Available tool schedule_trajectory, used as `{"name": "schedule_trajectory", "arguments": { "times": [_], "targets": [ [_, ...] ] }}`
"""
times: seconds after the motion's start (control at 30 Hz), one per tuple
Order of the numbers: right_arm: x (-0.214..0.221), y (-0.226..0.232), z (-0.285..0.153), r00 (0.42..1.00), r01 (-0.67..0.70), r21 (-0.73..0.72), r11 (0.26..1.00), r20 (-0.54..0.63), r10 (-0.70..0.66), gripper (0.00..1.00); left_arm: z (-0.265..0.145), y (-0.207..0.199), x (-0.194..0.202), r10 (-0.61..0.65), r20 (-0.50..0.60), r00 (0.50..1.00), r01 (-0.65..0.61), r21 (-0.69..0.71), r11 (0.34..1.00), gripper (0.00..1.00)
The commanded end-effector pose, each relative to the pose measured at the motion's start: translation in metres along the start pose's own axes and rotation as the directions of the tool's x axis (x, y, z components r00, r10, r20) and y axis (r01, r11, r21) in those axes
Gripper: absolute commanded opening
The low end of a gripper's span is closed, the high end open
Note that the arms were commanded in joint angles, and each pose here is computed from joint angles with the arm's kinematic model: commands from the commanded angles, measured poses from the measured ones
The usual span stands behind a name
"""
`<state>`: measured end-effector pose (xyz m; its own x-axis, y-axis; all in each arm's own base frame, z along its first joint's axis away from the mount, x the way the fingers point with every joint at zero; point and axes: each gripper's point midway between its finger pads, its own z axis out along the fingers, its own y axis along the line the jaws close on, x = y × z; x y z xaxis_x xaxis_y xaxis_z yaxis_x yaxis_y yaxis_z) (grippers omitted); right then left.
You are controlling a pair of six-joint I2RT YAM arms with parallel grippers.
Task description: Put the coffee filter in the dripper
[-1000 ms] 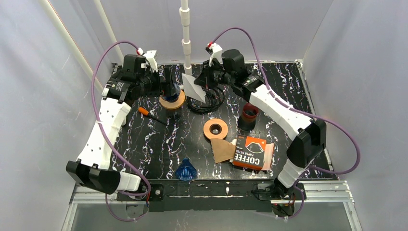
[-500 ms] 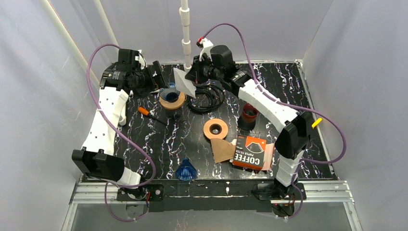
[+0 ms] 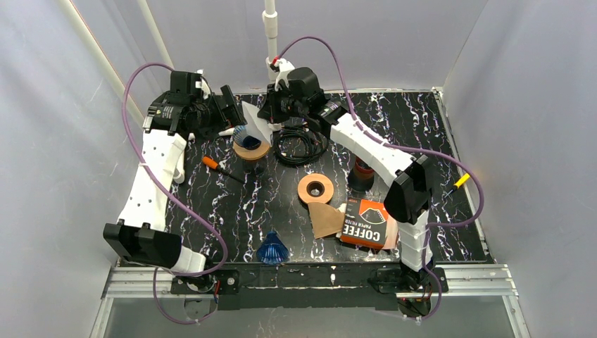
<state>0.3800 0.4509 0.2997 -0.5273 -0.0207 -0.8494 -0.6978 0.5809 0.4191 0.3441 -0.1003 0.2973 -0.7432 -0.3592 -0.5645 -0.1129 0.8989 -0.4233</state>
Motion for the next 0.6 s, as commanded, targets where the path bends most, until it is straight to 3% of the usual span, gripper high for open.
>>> {"name": "schedule_trajectory", "arguments": {
  "times": [0.0,0.37,0.57],
  "targets": [
    [-0.019,0.006,0.0,0.999,-0.007,0.02,1.0,0.036,0.006,0.01,-0.017,-0.002,-0.007,-0.02,0.074,0.997,0.019,0.015,1.0,0.98],
    [-0.015,0.015,0.007,0.998,-0.059,-0.013,0.998,0.028,0.059,0.01,-0.002,-0.007,-0.005,-0.089,0.03,0.996,0.088,0.031,0.996,0.98],
    [-0.009,0.013,0.011,0.993,-0.115,0.005,0.993,0.007,0.115,0.08,0.009,-0.009,-0.006,-0.146,0.007,0.989,0.146,0.02,0.989,0.97]
  ]
}}
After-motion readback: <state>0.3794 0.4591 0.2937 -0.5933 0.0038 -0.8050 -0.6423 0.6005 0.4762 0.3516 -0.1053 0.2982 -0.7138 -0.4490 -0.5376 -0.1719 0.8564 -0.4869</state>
